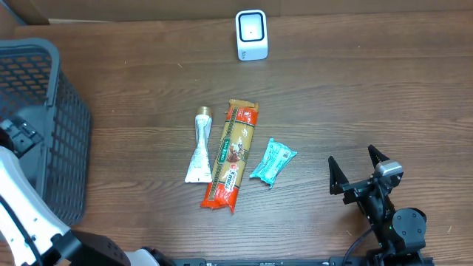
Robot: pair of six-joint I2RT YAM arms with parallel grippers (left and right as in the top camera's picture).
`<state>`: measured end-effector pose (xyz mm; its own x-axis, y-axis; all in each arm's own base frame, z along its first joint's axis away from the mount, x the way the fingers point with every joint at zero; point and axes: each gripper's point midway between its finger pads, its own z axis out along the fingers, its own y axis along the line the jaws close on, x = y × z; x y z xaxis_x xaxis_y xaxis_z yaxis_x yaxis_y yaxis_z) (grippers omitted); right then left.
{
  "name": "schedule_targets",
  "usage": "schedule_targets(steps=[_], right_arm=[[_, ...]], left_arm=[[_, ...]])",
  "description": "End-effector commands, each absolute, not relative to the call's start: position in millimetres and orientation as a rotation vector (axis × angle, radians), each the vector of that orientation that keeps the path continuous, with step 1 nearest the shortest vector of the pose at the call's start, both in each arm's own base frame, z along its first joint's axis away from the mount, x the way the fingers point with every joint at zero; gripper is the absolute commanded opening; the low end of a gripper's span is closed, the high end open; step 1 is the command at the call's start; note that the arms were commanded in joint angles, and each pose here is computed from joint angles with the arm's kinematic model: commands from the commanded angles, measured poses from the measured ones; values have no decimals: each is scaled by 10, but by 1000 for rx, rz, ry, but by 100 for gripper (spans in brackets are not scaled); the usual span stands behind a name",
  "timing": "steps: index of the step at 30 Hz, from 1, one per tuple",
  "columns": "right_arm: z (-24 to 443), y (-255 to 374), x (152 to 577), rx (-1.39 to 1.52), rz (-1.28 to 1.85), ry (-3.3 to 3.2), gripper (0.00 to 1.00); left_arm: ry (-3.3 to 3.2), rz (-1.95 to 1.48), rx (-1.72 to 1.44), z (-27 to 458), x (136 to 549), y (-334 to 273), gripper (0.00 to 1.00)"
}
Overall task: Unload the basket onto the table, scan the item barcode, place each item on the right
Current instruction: 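Reach the left gripper into the basket and grasp the Kleenex pack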
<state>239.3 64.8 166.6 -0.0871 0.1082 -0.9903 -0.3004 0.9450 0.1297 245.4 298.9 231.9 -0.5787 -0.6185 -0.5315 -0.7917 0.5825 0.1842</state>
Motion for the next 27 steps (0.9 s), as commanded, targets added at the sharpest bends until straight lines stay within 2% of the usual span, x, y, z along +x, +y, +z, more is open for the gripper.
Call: schedule_targets(steps=[1, 11, 20, 27], right_arm=[[1645, 649, 2394, -146, 343, 1623, 100], [1645, 649, 2394, -146, 343, 1623, 100], [1645, 649, 2394, -146, 343, 1623, 100], [1645, 649, 2394, -146, 343, 1623, 100]], left_arm=[[2571, 632, -942, 1948, 2321, 3012, 100], [2592, 784, -1085, 1327, 1912, 3421, 100], [2737, 739, -1078, 770, 1867, 3545, 100], [2738, 888, -1098, 611, 1810, 3777, 100]])
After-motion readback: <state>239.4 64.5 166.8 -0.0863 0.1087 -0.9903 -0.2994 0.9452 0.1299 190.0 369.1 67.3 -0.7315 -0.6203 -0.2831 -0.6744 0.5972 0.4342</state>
